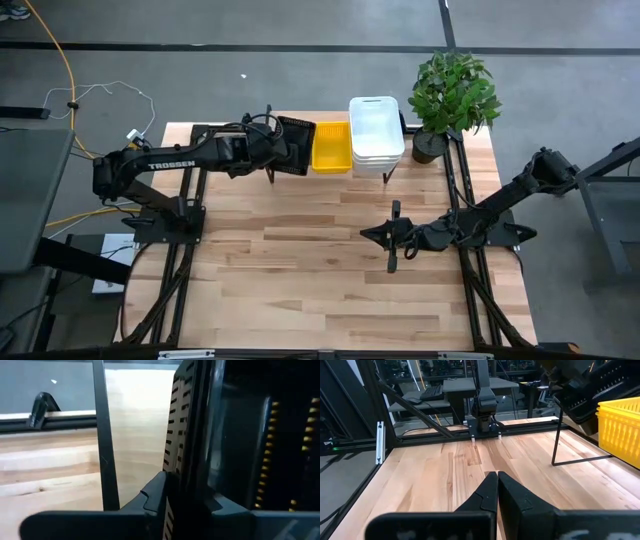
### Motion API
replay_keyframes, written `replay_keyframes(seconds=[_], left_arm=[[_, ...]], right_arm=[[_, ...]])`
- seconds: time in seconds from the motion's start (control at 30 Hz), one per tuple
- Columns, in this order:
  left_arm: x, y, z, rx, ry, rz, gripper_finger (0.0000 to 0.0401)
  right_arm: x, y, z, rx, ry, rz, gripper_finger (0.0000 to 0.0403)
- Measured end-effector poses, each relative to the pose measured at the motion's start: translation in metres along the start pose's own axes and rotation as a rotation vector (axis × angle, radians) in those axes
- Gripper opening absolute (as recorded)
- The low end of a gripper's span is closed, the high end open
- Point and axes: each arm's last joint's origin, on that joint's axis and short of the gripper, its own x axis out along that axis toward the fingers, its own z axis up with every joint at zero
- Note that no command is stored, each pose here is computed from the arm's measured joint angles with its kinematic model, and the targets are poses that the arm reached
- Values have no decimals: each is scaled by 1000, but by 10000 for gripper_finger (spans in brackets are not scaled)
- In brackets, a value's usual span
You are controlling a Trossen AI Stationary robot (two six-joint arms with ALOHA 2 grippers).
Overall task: Stack baskets on shelf by color
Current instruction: Put the stacked black bins on the shelf
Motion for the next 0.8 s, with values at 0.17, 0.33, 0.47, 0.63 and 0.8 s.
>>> replay_keyframes(seconds=[0.17,0.33,0.47,0.63,0.8], left_arm=[[0,-1,1,5,-15,0,74],[0,-1,2,0,-31,2,105],[-1,-2,5,-4,-53,-15,123],[-5,-2,13,-12,-90,-50,139],[-5,0,17,-11,-100,-47,142]], right_arm=[[0,0,0,1,0,0,0],[0,0,0,1,0,0,0],[0,0,0,0,0,1,0],[0,0,0,0,1,1,0],[0,0,-1,2,5,0,0]])
